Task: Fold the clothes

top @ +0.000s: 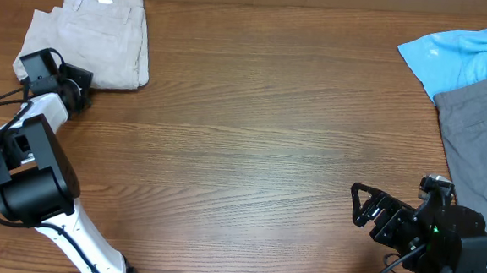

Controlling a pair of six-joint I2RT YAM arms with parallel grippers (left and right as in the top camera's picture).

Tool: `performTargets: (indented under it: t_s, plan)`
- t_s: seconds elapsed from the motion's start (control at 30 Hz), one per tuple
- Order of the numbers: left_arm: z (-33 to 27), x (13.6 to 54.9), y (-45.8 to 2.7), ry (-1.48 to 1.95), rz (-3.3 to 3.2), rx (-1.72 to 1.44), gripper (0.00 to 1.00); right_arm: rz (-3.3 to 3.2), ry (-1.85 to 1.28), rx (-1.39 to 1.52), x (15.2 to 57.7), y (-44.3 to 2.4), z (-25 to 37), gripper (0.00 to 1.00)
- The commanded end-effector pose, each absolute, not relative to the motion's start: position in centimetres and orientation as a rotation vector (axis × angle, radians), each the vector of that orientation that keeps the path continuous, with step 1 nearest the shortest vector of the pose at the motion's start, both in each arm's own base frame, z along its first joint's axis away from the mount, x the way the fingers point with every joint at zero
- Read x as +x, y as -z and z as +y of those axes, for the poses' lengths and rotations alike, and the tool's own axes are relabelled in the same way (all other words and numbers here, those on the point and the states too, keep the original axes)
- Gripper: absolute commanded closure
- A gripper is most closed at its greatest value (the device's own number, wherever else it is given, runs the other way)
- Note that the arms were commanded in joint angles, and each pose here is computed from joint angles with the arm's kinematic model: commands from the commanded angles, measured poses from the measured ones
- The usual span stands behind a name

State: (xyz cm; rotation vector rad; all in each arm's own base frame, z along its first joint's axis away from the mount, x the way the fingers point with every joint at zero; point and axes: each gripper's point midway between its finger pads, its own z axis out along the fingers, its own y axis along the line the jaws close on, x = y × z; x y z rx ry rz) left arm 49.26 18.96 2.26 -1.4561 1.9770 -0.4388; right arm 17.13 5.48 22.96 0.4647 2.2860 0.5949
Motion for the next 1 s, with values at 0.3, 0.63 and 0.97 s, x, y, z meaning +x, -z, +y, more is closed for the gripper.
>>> performTargets:
  t_s: [0.3, 0.63, 0.97]
  plan:
    - [20.2, 47.7, -9.5, 0.268, 2.004, -1.257, 0.38, 2.265, -0.597, 0.462, 17.3, -23.6, 5.5, 0.00]
    - [18.0, 43.7, -20.5, 0.273, 1.957, -1.135, 0.38, 2.265, -0.597, 0.462, 17.3, -23.6, 5.5, 0.00]
    - [5.1, 36.9, -34.4, 0.773, 1.938, -0.543, 0.01, 2.265, -0.597, 0.462, 17.3, -23.6, 5.5, 0.00]
